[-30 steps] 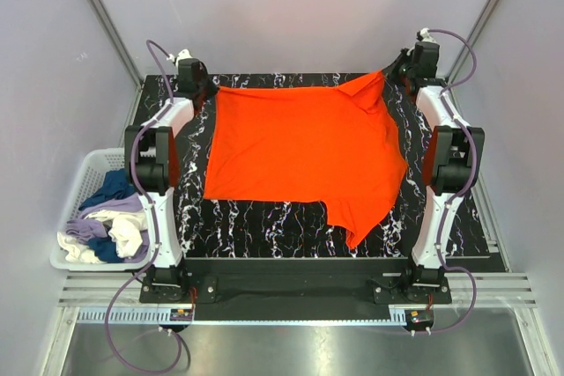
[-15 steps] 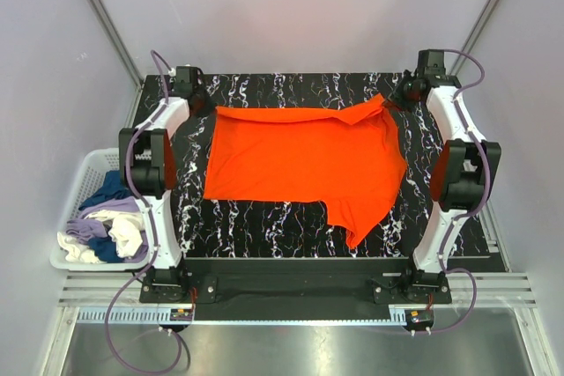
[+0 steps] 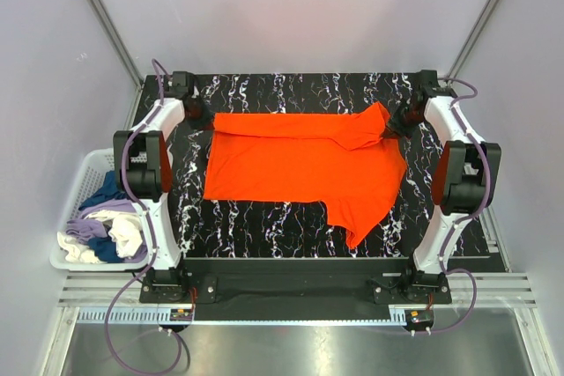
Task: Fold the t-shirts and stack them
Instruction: Fold the tshirt
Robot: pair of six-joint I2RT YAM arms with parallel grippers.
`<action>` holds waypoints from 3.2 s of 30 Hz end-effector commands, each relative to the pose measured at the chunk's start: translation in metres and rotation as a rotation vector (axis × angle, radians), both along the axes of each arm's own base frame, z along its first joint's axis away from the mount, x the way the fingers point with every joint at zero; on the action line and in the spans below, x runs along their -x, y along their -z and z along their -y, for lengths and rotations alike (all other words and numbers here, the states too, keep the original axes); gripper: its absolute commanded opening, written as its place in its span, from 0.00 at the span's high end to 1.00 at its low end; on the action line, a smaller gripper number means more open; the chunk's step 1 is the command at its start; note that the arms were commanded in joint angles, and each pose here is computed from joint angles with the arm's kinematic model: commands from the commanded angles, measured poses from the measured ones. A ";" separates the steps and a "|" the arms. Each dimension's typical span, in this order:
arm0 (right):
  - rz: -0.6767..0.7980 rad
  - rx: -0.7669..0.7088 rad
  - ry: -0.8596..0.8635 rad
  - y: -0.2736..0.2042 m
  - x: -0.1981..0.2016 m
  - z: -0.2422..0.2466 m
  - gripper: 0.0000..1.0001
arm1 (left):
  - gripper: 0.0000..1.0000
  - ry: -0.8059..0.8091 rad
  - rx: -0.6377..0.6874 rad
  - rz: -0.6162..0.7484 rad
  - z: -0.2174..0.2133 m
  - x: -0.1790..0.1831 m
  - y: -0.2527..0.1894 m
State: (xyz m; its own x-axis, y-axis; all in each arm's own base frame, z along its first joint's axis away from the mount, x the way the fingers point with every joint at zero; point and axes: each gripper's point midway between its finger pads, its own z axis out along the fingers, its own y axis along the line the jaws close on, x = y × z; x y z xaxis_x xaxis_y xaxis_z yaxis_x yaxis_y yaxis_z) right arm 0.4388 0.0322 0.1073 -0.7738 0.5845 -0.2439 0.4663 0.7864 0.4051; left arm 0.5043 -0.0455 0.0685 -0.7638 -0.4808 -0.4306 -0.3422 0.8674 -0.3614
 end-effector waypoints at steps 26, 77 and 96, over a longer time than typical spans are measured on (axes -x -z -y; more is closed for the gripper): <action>-0.054 0.029 -0.010 0.034 0.006 0.015 1.00 | 1.00 0.040 -0.012 -0.102 -0.002 0.006 0.027; -0.021 -0.368 0.341 0.024 -0.132 0.019 0.35 | 0.65 0.025 0.326 0.073 0.048 -0.067 -0.003; 0.168 -0.257 0.206 0.043 -0.143 0.062 0.79 | 0.69 -0.080 0.303 -0.161 0.042 -0.037 0.059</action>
State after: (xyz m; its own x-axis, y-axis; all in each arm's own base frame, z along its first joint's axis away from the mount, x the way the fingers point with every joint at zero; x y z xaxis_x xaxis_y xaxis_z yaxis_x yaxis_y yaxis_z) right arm 0.5661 -0.0072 0.0291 -0.5377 0.8431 0.0010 0.6782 0.4319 0.5945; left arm 0.5510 -0.0932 0.0276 -0.7640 -0.6180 -0.1857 -0.4210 0.6954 -0.5823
